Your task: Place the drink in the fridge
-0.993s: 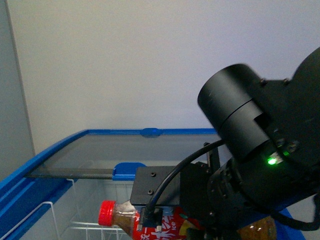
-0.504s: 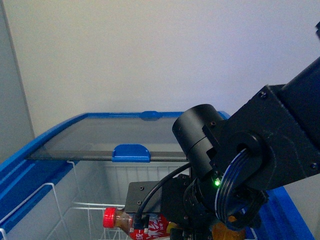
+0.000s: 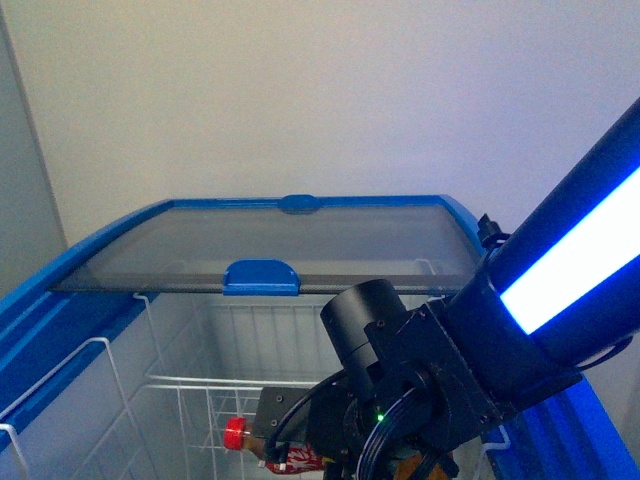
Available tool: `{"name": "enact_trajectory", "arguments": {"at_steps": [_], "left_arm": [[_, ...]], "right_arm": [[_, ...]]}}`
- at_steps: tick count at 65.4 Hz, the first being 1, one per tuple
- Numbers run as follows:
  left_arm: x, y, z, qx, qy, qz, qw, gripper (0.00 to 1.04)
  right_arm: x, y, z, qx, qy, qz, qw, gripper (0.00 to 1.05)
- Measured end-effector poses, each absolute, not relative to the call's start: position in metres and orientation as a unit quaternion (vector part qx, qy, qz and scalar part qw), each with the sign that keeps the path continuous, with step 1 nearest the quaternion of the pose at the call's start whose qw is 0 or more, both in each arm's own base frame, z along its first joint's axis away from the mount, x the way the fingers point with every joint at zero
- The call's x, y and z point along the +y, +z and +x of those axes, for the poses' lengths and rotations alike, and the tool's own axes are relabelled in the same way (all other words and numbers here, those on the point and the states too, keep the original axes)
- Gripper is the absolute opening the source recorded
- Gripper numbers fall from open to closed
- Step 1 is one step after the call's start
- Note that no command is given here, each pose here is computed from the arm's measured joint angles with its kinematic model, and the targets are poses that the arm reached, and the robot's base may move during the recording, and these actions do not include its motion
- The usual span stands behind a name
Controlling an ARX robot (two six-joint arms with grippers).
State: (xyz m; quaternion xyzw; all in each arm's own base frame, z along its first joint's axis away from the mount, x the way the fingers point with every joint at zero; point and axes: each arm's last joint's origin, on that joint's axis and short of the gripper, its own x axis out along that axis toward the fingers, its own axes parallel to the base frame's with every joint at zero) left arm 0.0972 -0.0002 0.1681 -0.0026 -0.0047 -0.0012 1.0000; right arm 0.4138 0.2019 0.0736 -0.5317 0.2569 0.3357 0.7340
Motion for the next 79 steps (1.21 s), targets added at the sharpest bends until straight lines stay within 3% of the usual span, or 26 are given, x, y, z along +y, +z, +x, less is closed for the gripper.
{"name": "enact_trajectory", "arguments": {"at_steps": [17,25,32,45,48,68,79], "left_arm": [[0.0,0.168,0.097,-0.004,-0.001,-0.003,1.0,0.05],[0.0,0.168,0.097,-0.004,-0.001,-0.003,1.0,0.28],[0.0,0.168,0.097,-0.004,-0.001,-0.002,1.0,0.44],[0.0,0.168,0.097,-0.005,-0.001,-0.002,1.0,0.88],[0.0,0.168,0.097,-0.005,-0.001,-0.002,1.0,0.98],[0.0,0.168,0.097,-0.005,-0.001,-0.002,1.0,0.97],[0.0,0.168,0.097,-0.005,-0.001,-0.002,1.0,0.97]], "right_arm": [[0.21,0.053,0.42,0.245,0.321,-0.526,0.749,0.37],[0.211,0.039,0.415,0.254,0.327,-0.525,0.744,0.38],[0.211,0.037,0.412,0.256,0.337,-0.513,0.747,0.55],[0.208,0.078,0.401,0.225,0.351,-0.492,0.764,0.97],[0.205,0.097,0.397,0.212,0.352,-0.48,0.775,0.97],[0.17,0.2,0.357,0.147,0.332,-0.41,0.837,0.97],[0.105,0.259,0.316,0.117,0.148,-0.318,0.929,0.97]]}}
